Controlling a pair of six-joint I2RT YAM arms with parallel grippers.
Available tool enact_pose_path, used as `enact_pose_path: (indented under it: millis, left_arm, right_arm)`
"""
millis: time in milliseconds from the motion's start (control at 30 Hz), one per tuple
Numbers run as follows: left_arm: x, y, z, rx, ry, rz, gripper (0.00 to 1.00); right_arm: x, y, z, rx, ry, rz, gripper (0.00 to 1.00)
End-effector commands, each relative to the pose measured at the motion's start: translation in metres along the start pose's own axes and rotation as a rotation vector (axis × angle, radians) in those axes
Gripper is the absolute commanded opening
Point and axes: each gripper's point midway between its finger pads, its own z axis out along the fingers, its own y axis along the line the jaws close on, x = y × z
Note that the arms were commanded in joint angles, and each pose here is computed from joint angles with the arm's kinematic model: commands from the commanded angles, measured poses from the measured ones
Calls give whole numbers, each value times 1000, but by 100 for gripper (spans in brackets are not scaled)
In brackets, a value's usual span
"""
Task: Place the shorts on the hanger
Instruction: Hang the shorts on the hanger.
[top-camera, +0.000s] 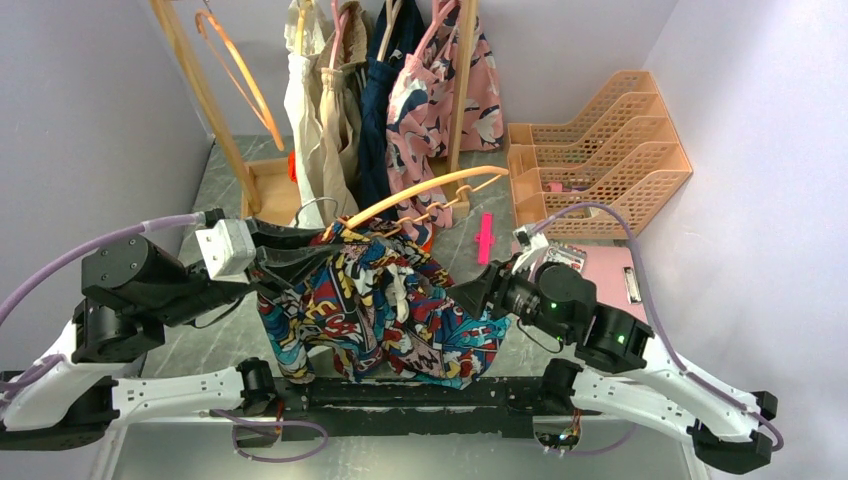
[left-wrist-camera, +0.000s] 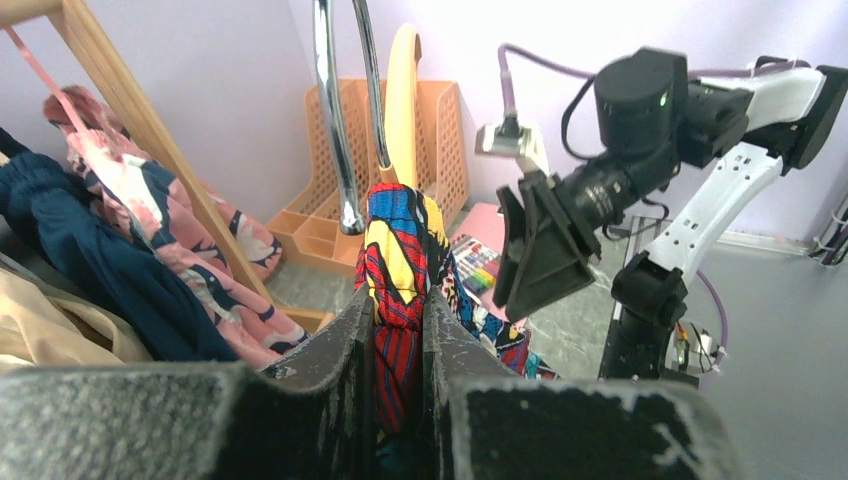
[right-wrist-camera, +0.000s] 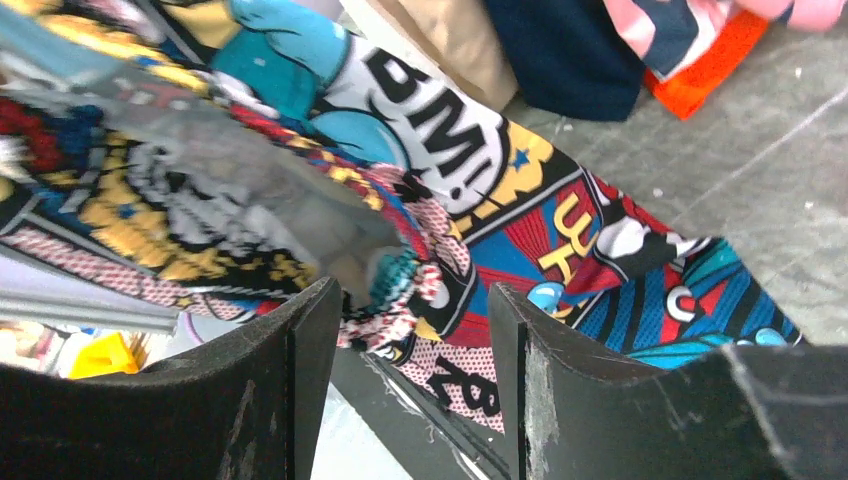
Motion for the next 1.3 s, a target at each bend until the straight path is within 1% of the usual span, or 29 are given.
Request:
enact_pose_path:
  millis: [0, 167, 267, 333, 400, 600, 767, 900, 1033, 1167, 1267]
  left_arm:
    - [-47, 12, -4, -46, -167, 23, 7]
    - [-47, 10, -1, -32, -163, 31, 7]
    - [-48, 9, 0, -24, -163, 30, 7]
    - [-49, 8, 0, -23, -162, 26, 7]
    - [-48, 7, -1, -16, -159, 20, 7]
    - [-40, 0, -4, 17, -135, -2, 7]
    - [-22, -12, -6, 71, -88, -31, 7]
    - [-3, -28, -10, 145, -50, -60, 7]
    - [8, -42, -16, 211, -44, -84, 7]
    - [17, -48, -20, 242, -30, -95, 7]
    - [12, -51, -24, 259, -56, -99, 7]
  right_arm:
    - [-3, -3, 11, 28, -60, 155, 59]
    - [0, 4, 23, -19, -78, 216, 58]
    - [1, 4, 28, -11, -73, 216, 54]
    - [0, 5, 29, -9, -76, 213, 47]
    - [-3, 4, 28, -6, -89, 212, 37]
    - [-18, -6, 12, 42, -143, 187, 0]
    - [-41, -24, -13, 166, -191, 108, 0]
    - [-52, -38, -34, 269, -183, 54, 0]
    - [-71, -40, -55, 324, -205, 43, 0]
    - [-79, -42, -63, 359, -206, 32, 0]
    - [-76, -43, -59, 380, -181, 25, 0]
